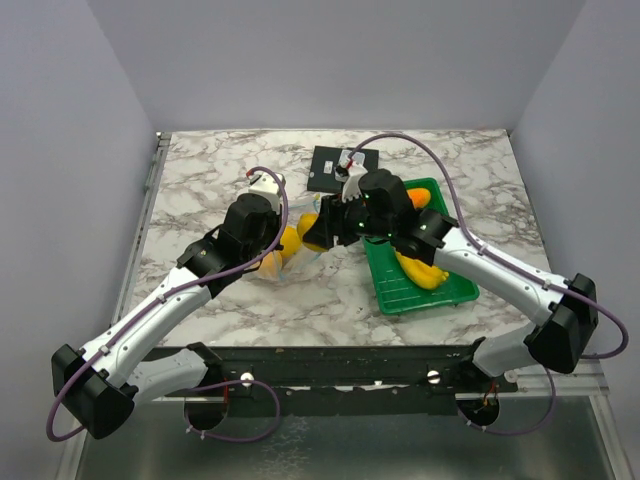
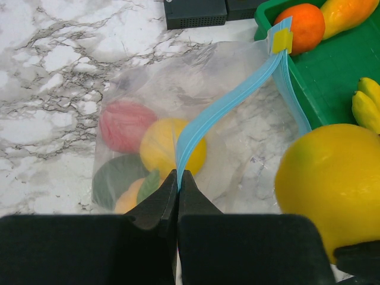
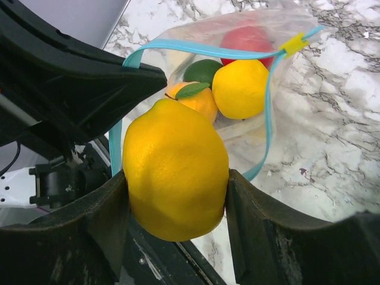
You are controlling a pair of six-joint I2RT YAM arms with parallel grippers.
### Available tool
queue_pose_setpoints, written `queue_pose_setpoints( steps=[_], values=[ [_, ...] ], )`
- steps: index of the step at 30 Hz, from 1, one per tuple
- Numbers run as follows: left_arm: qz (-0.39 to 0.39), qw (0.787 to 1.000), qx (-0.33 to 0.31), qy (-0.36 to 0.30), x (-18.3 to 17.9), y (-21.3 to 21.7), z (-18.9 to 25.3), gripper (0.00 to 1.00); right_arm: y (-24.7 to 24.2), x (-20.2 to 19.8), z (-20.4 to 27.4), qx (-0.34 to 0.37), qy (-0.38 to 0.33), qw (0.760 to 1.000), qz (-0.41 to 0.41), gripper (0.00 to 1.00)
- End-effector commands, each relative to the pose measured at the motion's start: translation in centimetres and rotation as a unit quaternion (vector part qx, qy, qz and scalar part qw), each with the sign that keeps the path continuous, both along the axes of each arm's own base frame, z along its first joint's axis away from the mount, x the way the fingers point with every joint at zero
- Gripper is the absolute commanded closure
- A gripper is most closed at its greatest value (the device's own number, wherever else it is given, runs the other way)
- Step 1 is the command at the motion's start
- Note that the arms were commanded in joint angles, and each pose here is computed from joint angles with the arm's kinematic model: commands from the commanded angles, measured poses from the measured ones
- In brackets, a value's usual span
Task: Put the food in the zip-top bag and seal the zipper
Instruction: Place the fake fruit in the zipper food storage bag.
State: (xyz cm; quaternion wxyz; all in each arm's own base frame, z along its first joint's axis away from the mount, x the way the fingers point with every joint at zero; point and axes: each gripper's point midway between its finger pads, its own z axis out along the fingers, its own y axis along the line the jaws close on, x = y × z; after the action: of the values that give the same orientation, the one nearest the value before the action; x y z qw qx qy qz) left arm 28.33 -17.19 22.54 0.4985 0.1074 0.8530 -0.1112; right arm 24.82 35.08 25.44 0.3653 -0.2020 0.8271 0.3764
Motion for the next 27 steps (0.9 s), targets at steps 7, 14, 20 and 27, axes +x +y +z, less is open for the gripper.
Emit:
queue_pose_setpoints(
  steps=[7, 14, 20, 27],
  values=[
    [-0.009, 1.0, -0.01, -0.003, -0.1, -0.3, 0.1, 1.0, 2.8, 3.0, -1.3, -0.048, -0.027, 0.998, -0.042, 0.65],
    [-0.009, 1.0, -0.012, -0.006, -0.2, -0.3, 0.3, 1.0, 3.2, 4.1, -3.6, -0.095, -0.025, 0.993, -0.065, 0.6],
    [-0.01, 1.0, -0.011, -0.005, -0.2, -0.3, 0.3, 1.0, 3.6, 3.7, -5.4, -0.12, -0.021, 0.991, -0.063, 0.45],
    [-0.009, 1.0, -0.011, -0.004, -0.1, -0.3, 0.2, 1.0, 3.3, 3.3, -5.1, -0.114, -0.03, 0.991, -0.07, 0.21]
  ],
)
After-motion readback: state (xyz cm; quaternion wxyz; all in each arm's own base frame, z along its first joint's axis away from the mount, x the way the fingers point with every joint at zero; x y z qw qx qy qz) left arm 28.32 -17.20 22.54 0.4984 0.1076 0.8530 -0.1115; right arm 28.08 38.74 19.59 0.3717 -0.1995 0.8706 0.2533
